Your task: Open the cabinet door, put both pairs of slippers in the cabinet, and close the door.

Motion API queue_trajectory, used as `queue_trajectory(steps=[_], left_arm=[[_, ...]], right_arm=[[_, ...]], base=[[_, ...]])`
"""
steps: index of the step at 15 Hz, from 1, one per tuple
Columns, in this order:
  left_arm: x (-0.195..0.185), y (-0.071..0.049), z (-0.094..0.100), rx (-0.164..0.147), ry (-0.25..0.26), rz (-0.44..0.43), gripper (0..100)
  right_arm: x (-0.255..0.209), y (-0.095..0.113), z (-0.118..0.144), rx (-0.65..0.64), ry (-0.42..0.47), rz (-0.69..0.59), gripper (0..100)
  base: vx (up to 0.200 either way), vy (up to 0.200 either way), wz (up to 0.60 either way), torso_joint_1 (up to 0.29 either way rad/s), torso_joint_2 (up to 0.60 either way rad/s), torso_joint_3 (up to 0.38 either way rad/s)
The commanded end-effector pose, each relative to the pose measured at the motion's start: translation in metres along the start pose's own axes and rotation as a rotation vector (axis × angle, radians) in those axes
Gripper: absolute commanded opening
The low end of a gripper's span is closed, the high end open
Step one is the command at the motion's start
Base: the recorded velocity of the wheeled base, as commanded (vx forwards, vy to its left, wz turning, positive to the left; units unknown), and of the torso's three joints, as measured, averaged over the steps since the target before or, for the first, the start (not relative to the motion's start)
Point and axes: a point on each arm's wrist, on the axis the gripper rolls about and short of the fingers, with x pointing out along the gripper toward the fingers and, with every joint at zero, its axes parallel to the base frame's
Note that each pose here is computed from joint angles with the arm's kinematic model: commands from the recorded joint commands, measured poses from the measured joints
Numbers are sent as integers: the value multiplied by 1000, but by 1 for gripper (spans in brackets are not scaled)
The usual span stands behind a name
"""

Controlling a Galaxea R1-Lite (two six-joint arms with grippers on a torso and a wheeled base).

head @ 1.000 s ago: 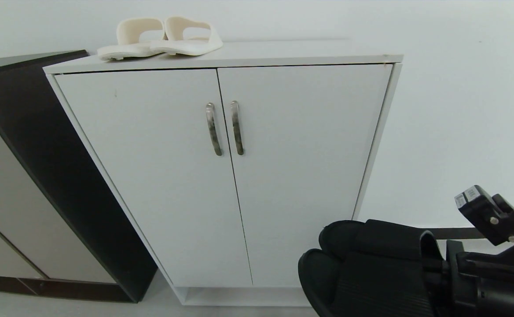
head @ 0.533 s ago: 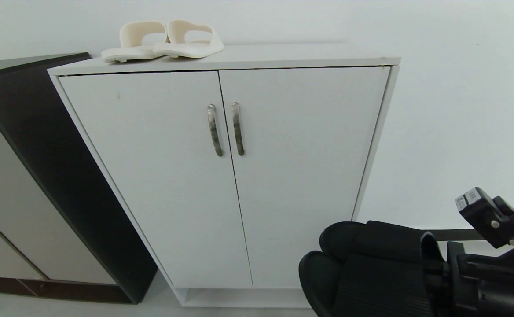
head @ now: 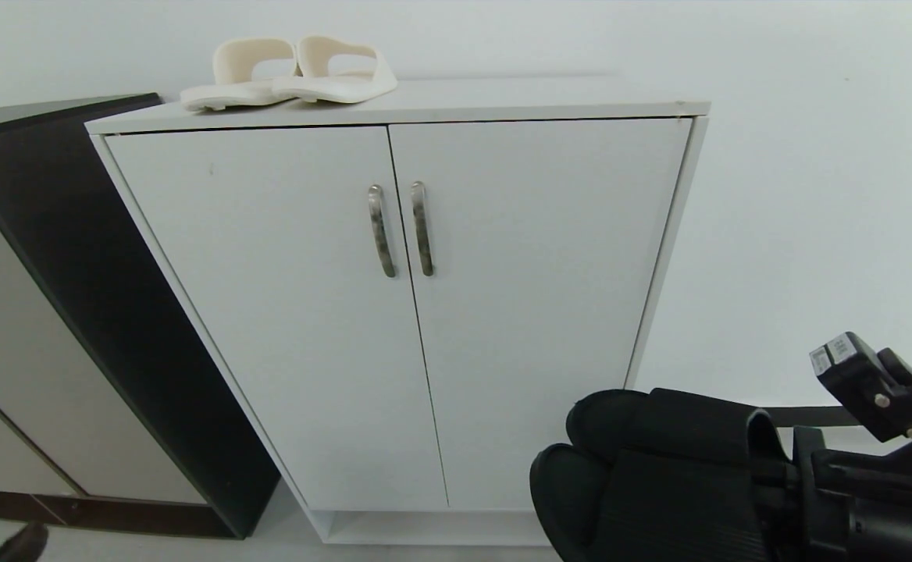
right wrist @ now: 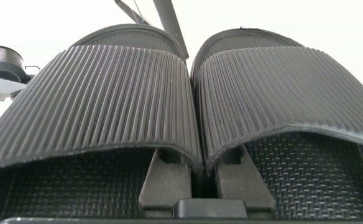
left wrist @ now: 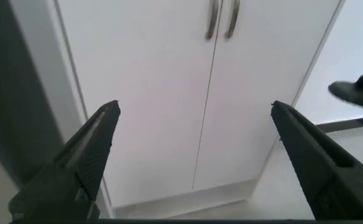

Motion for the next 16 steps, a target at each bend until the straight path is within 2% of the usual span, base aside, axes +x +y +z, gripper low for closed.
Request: queue_trajectory(steps=[1, 3, 4, 5, 6, 7, 8, 9, 11, 12, 14, 16], left_arm=[[87, 16, 31, 5, 70, -87, 100], [114, 7, 54, 1, 45, -189, 100], [119, 5, 61, 0, 33, -214, 100], [129, -3, 73, -4, 12, -278, 100], [142, -16, 88, -43, 2, -368, 100], [147, -24, 95, -72, 20, -427, 100], [149, -32, 104, -112, 56, -501, 100], [149, -37, 114, -171, 102, -580, 100], [148, -42, 130, -263, 177, -749, 100], [151, -44, 131, -301, 216, -829, 100], [171, -48, 124, -325, 280, -891, 100], [202, -51, 116, -326, 317, -864, 100]], right_arm=[[0, 0, 0, 1, 1, 0, 0], [1, 0, -1, 1, 4, -2, 0], [1, 0, -1, 3, 6, 0, 0], [1, -1, -1, 4, 5, -3, 0], [0, -1, 0, 4, 0, -4, 0], [0, -1, 0, 5, 0, -6, 0], [0, -1, -1, 5, 2, -6, 0], [0, -1, 0, 5, 0, -6, 0], [0, -1, 0, 5, 0, -6, 0], [0, -1, 0, 5, 0, -6, 0], [0, -1, -1, 6, 3, -6, 0], [0, -1, -2, 8, 8, -5, 0]], base=[[0, 0, 0, 0, 0, 0], [0, 0, 0, 0, 0, 0], [0, 0, 0, 0, 0, 0], [0, 0, 0, 0, 0, 0], [0, 0, 0, 0, 0, 0], [0, 0, 0, 0, 0, 0], [0, 0, 0, 0, 0, 0], [0, 0, 0, 0, 0, 0], [0, 0, 0, 0, 0, 0], [0, 0, 0, 0, 0, 0], [0, 0, 0, 0, 0, 0], [0, 0, 0, 0, 0, 0]])
